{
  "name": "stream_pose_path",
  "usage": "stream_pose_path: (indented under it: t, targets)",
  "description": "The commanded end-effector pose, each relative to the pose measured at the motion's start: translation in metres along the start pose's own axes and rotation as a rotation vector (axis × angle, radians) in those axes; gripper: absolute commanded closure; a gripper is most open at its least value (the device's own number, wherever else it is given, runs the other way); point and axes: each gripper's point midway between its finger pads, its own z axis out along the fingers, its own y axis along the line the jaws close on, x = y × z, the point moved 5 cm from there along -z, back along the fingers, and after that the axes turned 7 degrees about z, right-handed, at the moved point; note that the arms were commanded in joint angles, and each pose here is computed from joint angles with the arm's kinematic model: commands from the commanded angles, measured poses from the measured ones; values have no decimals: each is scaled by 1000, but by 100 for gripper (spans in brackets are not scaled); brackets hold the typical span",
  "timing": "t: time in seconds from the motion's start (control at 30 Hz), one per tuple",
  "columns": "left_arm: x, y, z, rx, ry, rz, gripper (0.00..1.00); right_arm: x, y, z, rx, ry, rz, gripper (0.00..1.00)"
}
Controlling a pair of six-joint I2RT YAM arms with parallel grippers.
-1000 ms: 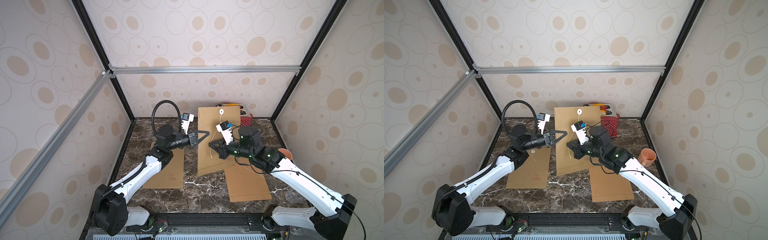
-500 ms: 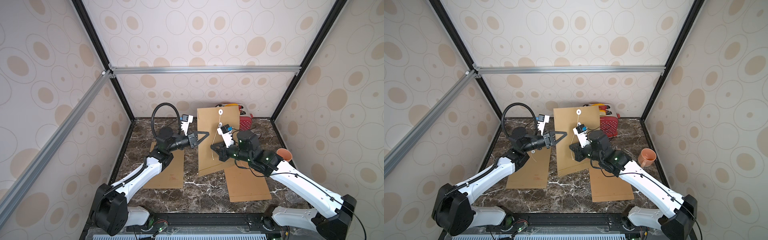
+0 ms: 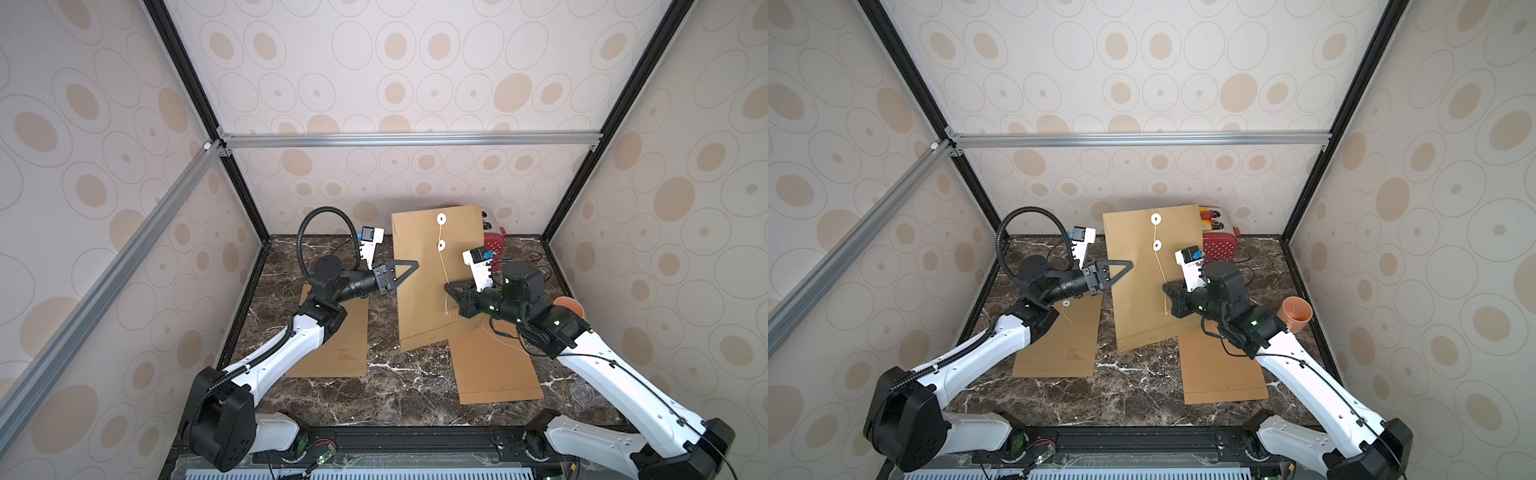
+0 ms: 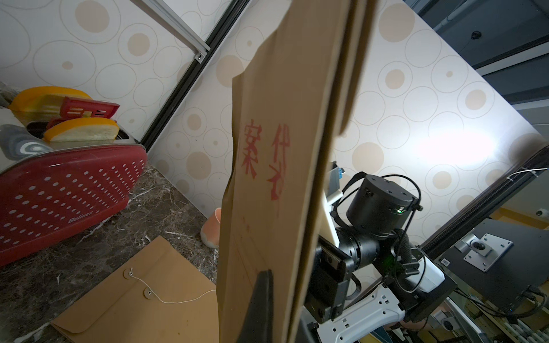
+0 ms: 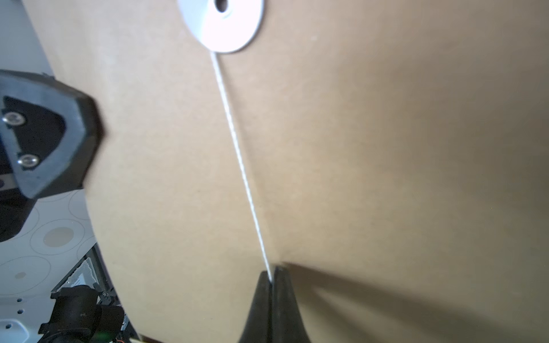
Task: Close the mouth of the file bag
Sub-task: Close the file bag.
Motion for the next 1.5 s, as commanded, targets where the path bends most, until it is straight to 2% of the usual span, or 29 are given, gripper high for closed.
stream_pose_path:
  t: [0.0,0.4,0.57,0.8,1.47]
  targets:
    - [-19,-23,1,85,-44,61,100,-6,-10,-13,18,29,3,100]
    - [-18,-27,2,108,-22,75,100,-42,-38,-29,176,122,-72,100]
    - [-17,-24,3,92,-8,73,100,-62,-41,-37,237,116,-123,100]
    - [-11,-16,3,31,40,85,100,-89,-26,-51,230,107,-189,100]
    - [-7,-25,5,37,85,115,100,-129,-9,-38,149,116,-223,100]
